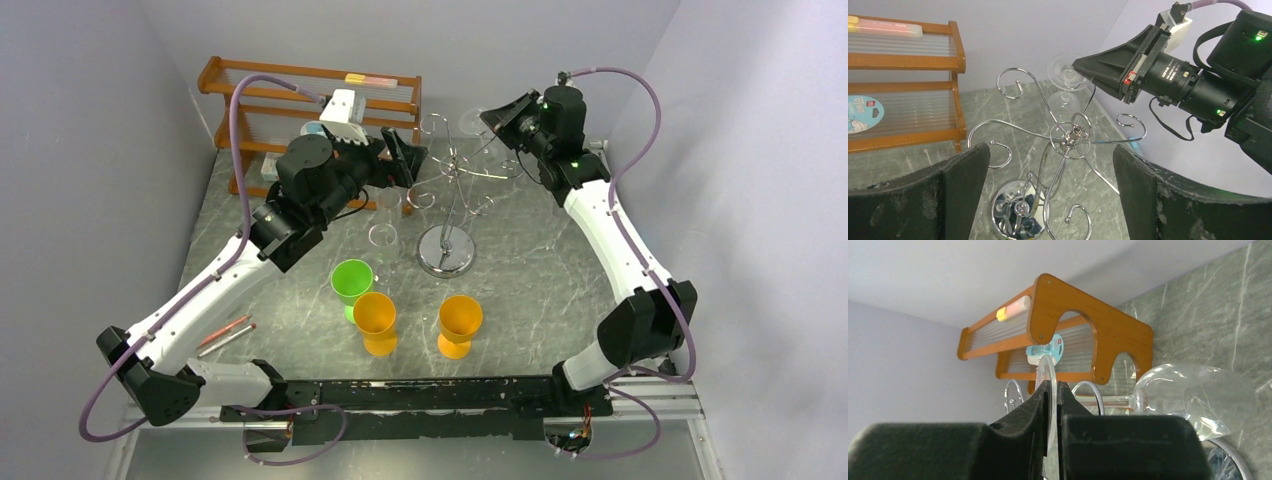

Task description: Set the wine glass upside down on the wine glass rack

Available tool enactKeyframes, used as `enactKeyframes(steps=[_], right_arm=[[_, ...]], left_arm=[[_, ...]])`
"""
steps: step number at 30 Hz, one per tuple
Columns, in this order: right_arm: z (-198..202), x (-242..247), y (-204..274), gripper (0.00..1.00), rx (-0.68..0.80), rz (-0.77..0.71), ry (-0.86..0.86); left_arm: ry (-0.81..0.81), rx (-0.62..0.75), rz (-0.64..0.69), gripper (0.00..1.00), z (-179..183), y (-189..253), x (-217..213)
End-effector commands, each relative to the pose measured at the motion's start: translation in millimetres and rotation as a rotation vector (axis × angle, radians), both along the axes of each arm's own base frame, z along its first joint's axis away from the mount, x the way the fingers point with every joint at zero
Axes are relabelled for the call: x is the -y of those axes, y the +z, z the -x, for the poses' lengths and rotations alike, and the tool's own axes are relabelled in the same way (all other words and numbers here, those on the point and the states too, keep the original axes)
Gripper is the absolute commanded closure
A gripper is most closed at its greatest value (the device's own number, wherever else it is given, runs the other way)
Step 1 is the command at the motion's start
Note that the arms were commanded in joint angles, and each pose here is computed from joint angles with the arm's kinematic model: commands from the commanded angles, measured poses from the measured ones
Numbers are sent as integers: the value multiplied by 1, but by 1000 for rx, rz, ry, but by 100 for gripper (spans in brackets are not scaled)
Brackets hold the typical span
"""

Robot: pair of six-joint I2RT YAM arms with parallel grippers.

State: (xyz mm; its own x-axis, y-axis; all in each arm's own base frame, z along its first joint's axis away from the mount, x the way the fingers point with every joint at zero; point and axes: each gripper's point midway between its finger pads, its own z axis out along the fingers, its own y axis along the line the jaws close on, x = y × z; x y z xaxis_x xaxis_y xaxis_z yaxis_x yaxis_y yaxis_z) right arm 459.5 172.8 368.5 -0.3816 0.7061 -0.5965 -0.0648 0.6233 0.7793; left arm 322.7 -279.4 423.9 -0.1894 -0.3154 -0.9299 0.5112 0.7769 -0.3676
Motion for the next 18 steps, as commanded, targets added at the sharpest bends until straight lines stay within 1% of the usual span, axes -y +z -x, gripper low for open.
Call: enactKeyframes(steps=[1, 3, 8, 12, 18], right_arm=[[3, -6, 26, 87, 61, -8, 47], [4, -4, 25, 81, 45, 0, 39], [7, 5, 25, 59, 15, 34, 2], [11, 11, 26, 50, -7, 62, -22], [23, 25, 25, 42, -53, 150, -54]], left_arm=[[17, 8, 9, 3, 4, 5, -10], [22, 9, 9, 3, 5, 6, -12], [53, 11, 18, 6, 5, 8, -19], [83, 21, 13, 6, 4, 10, -25], [110, 2, 7, 4, 5, 4, -33]])
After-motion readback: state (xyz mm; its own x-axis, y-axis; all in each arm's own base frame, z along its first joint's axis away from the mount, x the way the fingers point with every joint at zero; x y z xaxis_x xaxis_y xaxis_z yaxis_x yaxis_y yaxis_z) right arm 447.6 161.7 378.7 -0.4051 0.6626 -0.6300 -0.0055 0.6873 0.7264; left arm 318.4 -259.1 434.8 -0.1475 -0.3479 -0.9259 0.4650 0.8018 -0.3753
